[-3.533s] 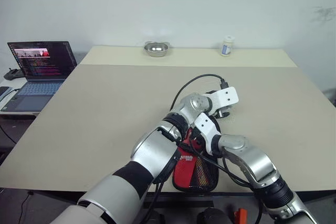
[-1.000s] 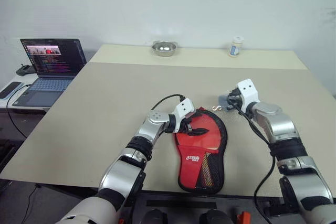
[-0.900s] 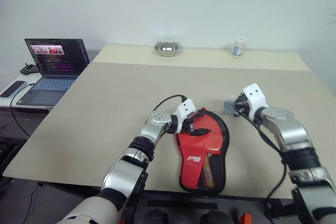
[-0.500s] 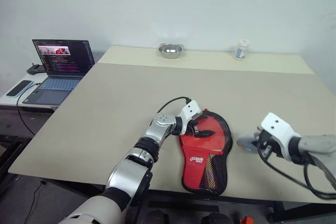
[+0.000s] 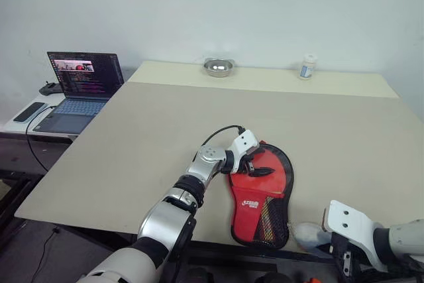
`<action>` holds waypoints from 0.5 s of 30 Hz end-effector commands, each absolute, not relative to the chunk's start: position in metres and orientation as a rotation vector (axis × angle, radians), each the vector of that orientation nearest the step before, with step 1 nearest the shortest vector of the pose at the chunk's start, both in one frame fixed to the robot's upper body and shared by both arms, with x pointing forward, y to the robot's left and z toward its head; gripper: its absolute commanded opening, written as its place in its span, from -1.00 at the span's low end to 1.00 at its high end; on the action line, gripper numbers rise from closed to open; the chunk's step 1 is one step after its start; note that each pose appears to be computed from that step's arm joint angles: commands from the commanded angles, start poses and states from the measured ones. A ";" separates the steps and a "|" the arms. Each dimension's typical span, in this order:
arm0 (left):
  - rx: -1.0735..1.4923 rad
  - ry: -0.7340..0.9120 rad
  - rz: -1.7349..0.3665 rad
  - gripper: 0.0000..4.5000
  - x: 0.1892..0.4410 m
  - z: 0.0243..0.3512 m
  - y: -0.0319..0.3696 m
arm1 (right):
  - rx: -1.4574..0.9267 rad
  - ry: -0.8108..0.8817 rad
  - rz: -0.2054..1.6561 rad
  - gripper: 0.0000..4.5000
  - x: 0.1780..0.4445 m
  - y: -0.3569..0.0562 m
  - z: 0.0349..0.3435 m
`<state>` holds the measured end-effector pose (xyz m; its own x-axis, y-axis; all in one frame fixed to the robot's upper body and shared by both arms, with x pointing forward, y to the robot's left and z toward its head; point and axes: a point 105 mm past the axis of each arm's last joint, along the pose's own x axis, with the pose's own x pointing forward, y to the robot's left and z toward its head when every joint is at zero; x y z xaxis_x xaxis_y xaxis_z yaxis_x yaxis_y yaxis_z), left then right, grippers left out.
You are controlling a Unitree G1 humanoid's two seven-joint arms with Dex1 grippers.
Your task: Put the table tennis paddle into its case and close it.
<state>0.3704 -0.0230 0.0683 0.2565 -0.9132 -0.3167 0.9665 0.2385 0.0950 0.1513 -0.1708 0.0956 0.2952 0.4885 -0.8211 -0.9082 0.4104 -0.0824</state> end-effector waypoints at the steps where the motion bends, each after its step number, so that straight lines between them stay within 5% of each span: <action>1: 0.297 0.373 -1.314 0.77 0.353 0.026 -0.016 | -0.565 0.833 1.121 -0.98 0.133 -0.159 0.093; 10: 0.303 0.369 -1.306 0.77 0.354 0.026 -0.016 | -0.573 0.832 1.103 -0.98 0.127 -0.165 0.093; 15: 0.304 0.362 -1.310 0.77 0.354 0.027 -0.018 | -0.525 0.780 1.122 -0.26 0.133 -0.162 0.109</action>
<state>0.3702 -0.0237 0.0673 0.2577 -0.9101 -0.3246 0.9660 0.2362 0.1049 0.1336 -0.1694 0.0997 0.2291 0.5536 -0.8006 -0.9211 0.3892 0.0056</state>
